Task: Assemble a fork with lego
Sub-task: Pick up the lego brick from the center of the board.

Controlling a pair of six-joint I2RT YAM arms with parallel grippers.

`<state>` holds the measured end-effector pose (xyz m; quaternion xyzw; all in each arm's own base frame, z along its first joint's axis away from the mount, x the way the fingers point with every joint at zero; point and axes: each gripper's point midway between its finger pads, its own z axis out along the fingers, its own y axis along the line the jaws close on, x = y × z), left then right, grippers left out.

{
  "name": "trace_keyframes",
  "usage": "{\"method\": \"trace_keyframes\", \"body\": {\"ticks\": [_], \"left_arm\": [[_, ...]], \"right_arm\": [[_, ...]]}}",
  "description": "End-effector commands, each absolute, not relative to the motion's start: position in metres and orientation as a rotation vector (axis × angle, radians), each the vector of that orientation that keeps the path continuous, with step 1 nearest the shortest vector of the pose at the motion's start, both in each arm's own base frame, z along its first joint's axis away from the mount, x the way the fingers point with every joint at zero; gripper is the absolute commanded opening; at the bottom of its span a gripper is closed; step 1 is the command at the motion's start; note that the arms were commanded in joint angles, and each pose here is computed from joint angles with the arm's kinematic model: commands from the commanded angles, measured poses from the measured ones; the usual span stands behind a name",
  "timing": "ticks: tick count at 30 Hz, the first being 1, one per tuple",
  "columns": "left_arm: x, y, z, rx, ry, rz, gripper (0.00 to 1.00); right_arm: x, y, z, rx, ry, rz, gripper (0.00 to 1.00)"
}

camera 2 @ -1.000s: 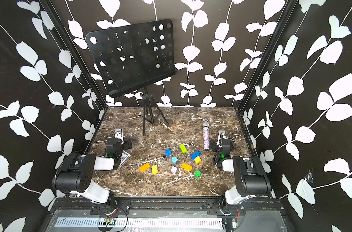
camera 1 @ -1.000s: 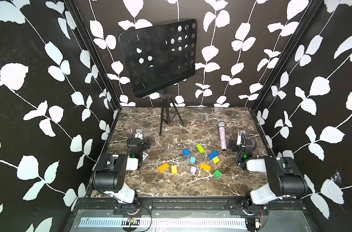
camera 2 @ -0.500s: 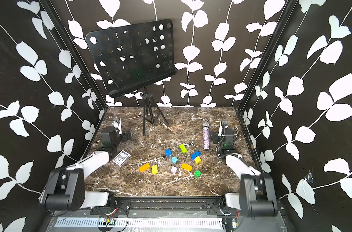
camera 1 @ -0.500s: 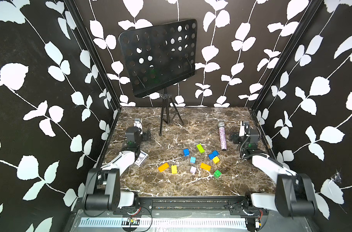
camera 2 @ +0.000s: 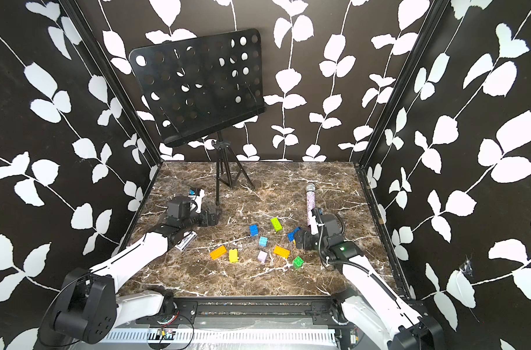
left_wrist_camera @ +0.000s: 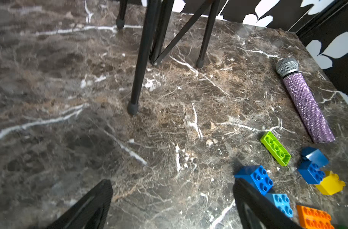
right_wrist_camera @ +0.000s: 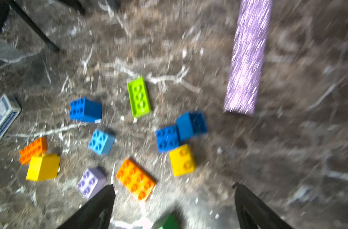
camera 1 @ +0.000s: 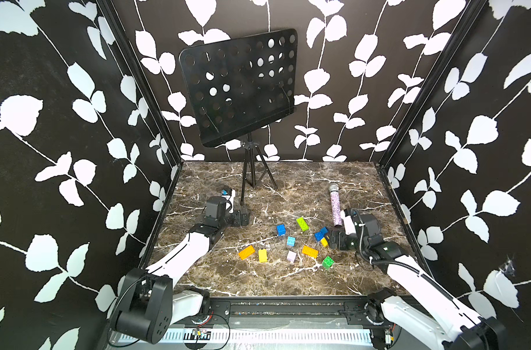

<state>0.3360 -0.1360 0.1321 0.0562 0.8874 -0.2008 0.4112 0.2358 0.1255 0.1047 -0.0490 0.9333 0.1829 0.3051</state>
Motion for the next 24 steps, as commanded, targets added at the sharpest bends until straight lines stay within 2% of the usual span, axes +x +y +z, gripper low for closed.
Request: {"method": "trace_keyframes", "body": {"ticks": [1,7,14,17,24], "left_arm": [[0.324,-0.144,0.129,0.120,2.255,-0.584,0.97],[0.316,-0.149,0.119,0.102,2.265,-0.637,0.97],[0.310,-0.154,0.114,0.103,2.278,-0.676,0.97],[0.309,-0.153,0.111,0.099,2.289,-0.675,0.97],[0.305,-0.155,0.110,0.115,2.302,-0.686,0.97]], "right_arm": [[0.203,0.132,0.077,-0.063,2.625,0.517,0.92],[0.180,0.140,0.057,-0.213,2.698,0.392,0.89],[0.170,0.147,0.045,-0.453,2.744,0.197,0.73],[0.168,0.156,0.040,-0.517,2.762,0.189,0.65],[0.168,0.149,0.042,-0.568,2.747,0.039,0.50]]}}
